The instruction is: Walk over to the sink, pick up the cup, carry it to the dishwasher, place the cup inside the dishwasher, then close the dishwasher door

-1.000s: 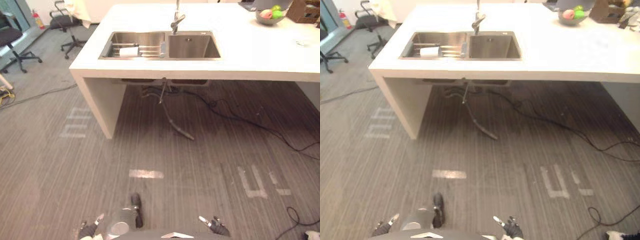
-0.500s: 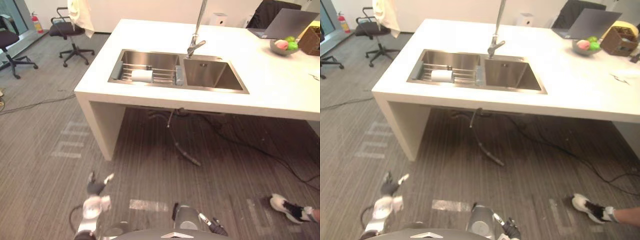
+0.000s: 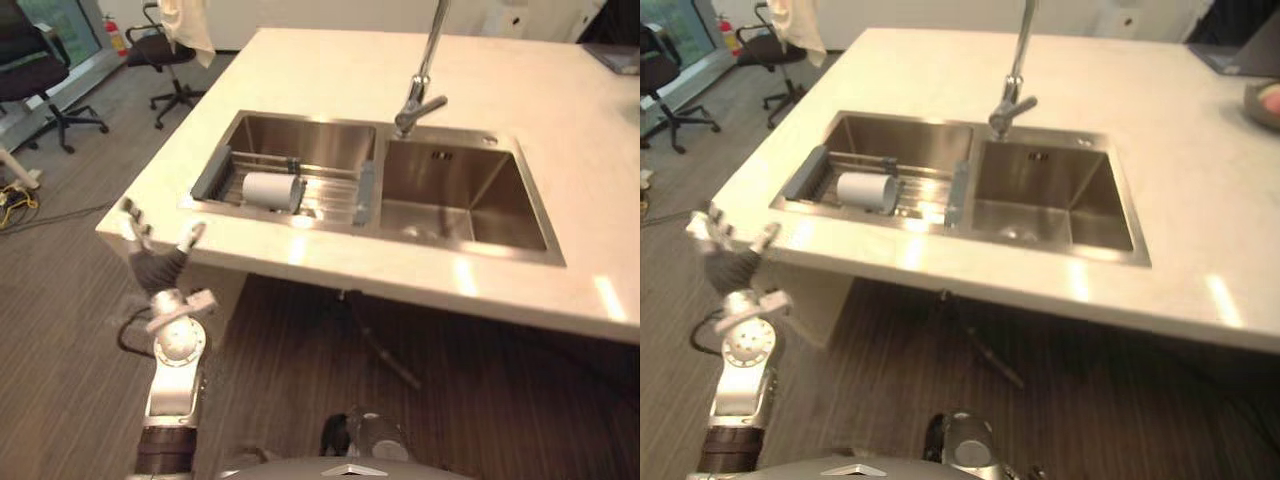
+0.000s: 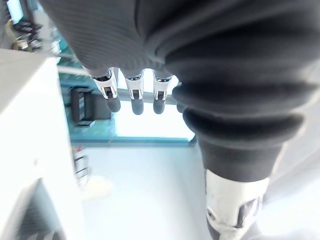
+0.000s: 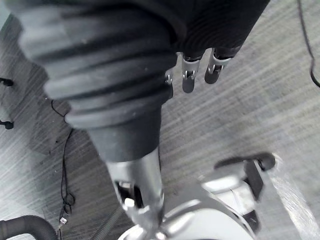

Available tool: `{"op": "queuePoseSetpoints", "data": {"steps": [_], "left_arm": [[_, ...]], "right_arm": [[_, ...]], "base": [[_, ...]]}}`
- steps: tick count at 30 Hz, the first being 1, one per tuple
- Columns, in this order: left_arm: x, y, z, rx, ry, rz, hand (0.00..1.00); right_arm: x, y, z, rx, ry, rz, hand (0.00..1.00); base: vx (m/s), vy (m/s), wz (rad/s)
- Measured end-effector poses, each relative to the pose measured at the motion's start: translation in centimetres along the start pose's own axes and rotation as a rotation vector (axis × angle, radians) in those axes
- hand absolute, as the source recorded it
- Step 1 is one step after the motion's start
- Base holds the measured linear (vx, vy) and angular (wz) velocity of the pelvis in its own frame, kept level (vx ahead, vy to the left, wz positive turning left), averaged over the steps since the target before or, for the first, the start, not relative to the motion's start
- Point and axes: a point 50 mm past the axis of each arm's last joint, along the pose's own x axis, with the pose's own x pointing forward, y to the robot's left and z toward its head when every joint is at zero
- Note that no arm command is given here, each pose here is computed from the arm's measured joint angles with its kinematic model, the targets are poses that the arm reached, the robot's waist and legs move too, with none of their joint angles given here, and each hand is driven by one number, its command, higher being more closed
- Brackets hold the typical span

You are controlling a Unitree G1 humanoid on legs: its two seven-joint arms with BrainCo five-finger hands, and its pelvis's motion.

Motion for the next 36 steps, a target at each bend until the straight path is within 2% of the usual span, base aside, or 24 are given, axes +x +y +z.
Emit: {"op": "queuePoseSetpoints", "data": {"steps": [1,3,5,7,11,12,13,15,16,18,19,22,25,36], "left_arm": [[0.7,1.2,1.0,0.034,-0.078,0.107,0.0],[1.4,2.3,2.2,0.046,-0.157,0.201,0.0],[1.8,2.9,3.6,0.034,-0.229,0.234,0.0],[1.9,2.4,4.7,0.023,-0.292,0.192,0.0],[0.4,-2.7,4.9,0.064,-0.297,-0.196,0.0],[-0.5,-4.2,4.4,0.107,-0.287,-0.335,0.0],[-0.9,-4.9,4.0,0.133,-0.28,-0.401,0.0],[-2.1,-7.1,2.7,0.25,-0.27,-0.638,0.0],[-2.4,-7.6,2.4,0.28,-0.266,-0.693,0.0],[-2.9,-8.6,0.7,0.414,-0.243,-0.866,0.0],[-2.9,-8.5,-0.7,0.528,-0.22,-0.953,0.0],[-2.2,-8.3,-2.6,0.677,-0.17,-1.042,0.0],[-1.2,-8.7,-3.2,0.747,-0.137,-1.063,0.0],[1.5,-9.4,-3.8,0.925,-0.136,-1.153,0.0]], "right_arm": [[-0.1,-0.2,-0.2,0.016,0.006,-0.004,0.0],[-0.2,-0.6,-0.7,0.027,0.028,-0.013,0.0],[-0.2,-0.7,-0.6,0.018,0.029,-0.007,0.0],[-0.1,-0.9,-0.4,0.007,0.025,-0.002,0.0],[-0.1,-1.0,-0.3,-0.01,0.029,-0.003,0.0],[-0.2,-1.1,-0.6,0.011,0.043,-0.014,0.0],[-0.2,-1.1,-0.7,0.016,0.049,-0.016,0.0],[-0.3,-0.7,-1.2,0.047,0.057,-0.018,0.0],[-0.3,-0.6,-1.2,0.056,0.057,-0.022,0.0],[-0.3,-0.6,-1.2,0.07,0.061,-0.03,0.0],[-0.2,-0.7,-1.0,0.08,0.059,-0.042,0.0],[0.1,-0.6,-0.4,0.054,0.046,-0.068,0.0],[0.4,-1.0,0.6,0.045,0.023,-0.108,0.0],[0.7,-2.1,2.4,0.022,-0.043,-0.168,0.0]], "base": [[0.31,-0.205,0.09],[0.32,-0.158,-0.03],[0.3,-0.073,-0.29],[0.29,0.016,-0.43],[0.22,0.154,-0.52],[0.16,0.135,-0.41],[0.19,0.155,-0.37],[0.16,0.137,-0.21],[0.1,0.159,-0.08],[0.03,0.133,-0.08],[-0.01,0.067,-0.16],[-0.06,0.01,-0.08],[-0.13,-0.024,0.0],[-0.11,0.037,0.0]]}}
